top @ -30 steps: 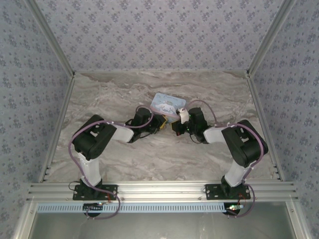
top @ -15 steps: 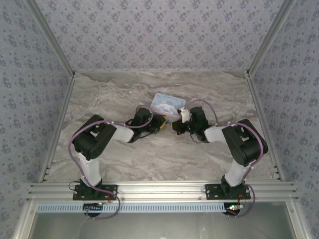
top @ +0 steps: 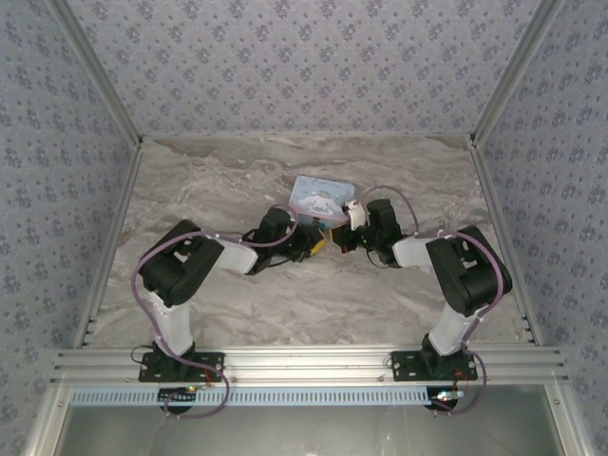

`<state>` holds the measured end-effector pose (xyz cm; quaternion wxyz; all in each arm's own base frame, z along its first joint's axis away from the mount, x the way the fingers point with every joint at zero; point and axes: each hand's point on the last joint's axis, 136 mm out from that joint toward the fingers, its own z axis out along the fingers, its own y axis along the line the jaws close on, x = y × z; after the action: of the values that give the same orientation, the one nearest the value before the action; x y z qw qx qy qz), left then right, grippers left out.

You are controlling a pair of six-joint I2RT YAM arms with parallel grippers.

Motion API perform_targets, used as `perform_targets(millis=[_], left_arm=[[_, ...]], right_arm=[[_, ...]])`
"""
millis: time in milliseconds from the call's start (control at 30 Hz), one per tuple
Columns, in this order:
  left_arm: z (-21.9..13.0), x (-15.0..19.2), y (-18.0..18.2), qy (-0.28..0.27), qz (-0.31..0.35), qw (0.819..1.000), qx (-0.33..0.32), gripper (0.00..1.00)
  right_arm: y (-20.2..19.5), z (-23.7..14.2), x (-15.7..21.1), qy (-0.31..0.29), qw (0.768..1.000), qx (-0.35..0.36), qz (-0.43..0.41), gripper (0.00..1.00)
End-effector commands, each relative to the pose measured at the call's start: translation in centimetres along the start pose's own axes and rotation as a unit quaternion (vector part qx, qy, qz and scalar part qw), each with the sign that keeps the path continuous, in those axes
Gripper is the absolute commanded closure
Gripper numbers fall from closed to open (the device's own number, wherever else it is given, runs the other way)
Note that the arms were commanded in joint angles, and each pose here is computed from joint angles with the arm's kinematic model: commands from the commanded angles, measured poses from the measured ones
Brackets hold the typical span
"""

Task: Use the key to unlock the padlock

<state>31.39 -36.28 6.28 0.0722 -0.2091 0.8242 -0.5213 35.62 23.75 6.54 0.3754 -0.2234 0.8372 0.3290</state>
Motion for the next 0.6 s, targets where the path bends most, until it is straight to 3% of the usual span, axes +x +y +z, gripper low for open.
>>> perform_targets(millis=[0,267,567], left_arm=[[-0.6,0.9,-2.0,0.023,0.014,0.999,0.021,0.80],[-1.6,0.0,-1.7,-0.002,0.017,1.000,0.016,0.78],[-4.2,-2.3,-2.4,-0.045,0.032,0.998,0.012,0.67]], right_arm=[[0.3,-0.1,-1.4,-0.015,1.000,-0.007,-0.026,1.00],[0.3,0.1,-0.5,-0.002,1.000,-0.003,-0.025,1.00],[0.5,1.1,0.7,0.022,0.999,-0.001,-0.031,1.00]])
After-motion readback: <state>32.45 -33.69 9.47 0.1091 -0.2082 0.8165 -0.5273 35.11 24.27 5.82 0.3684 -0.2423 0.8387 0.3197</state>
